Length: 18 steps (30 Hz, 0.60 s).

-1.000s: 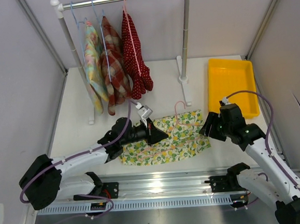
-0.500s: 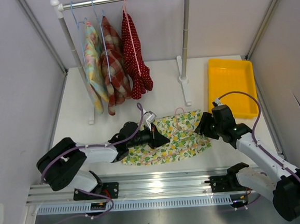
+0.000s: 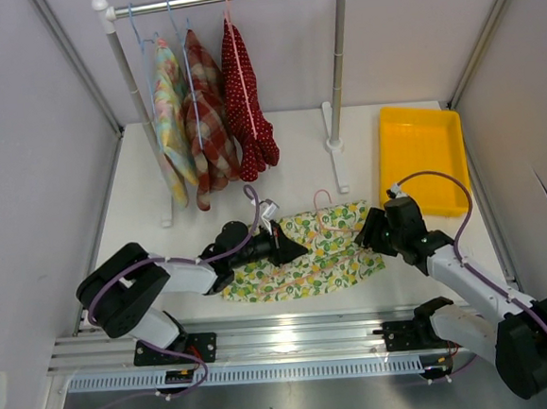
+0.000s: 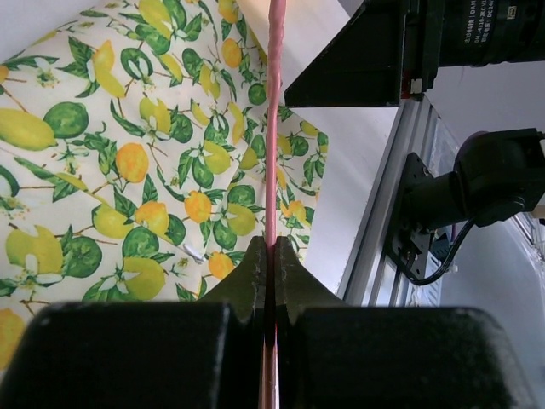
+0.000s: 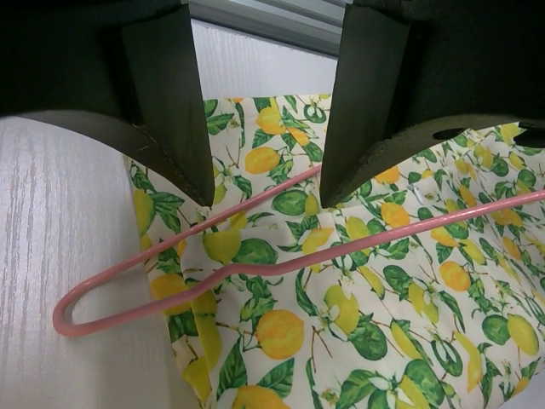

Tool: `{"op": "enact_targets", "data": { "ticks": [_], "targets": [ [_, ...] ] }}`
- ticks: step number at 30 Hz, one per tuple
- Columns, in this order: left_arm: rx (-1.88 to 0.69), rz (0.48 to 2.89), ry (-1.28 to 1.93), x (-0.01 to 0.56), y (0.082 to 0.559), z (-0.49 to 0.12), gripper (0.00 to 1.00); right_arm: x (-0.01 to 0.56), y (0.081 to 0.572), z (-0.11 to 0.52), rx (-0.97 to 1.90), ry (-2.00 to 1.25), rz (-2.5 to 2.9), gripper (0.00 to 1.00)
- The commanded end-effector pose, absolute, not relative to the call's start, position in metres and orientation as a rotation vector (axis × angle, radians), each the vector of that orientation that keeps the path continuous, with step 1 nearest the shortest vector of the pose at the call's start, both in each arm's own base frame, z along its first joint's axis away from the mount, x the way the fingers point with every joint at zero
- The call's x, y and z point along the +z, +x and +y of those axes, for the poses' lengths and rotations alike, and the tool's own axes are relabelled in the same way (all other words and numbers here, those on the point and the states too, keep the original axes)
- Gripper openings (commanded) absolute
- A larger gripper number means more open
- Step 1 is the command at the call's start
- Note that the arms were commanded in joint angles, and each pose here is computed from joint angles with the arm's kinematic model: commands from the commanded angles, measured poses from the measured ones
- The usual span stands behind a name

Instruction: Place the skirt on the hanger

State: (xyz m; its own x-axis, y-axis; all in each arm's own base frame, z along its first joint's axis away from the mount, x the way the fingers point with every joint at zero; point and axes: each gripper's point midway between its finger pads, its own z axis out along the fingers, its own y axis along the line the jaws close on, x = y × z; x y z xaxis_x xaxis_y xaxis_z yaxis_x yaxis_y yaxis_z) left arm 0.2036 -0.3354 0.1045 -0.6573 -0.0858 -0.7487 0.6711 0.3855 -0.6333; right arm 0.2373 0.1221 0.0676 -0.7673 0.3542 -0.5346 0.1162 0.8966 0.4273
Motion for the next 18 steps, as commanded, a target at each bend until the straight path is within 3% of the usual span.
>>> {"op": "enact_targets", "data": {
  "ticks": [1,18],
  "targets": [
    [-1.333,1.842,0.48,0.12,0.215,-0.338,0.0,0.07,0.248,0.123,0.494,0.33,2.377,0.59],
    [-1.253,1.888,0.406,0.107,0.23,-0.332,0.0,0.059,0.259,0.11,0.395,0.379,2.332,0.53]
  ]
}}
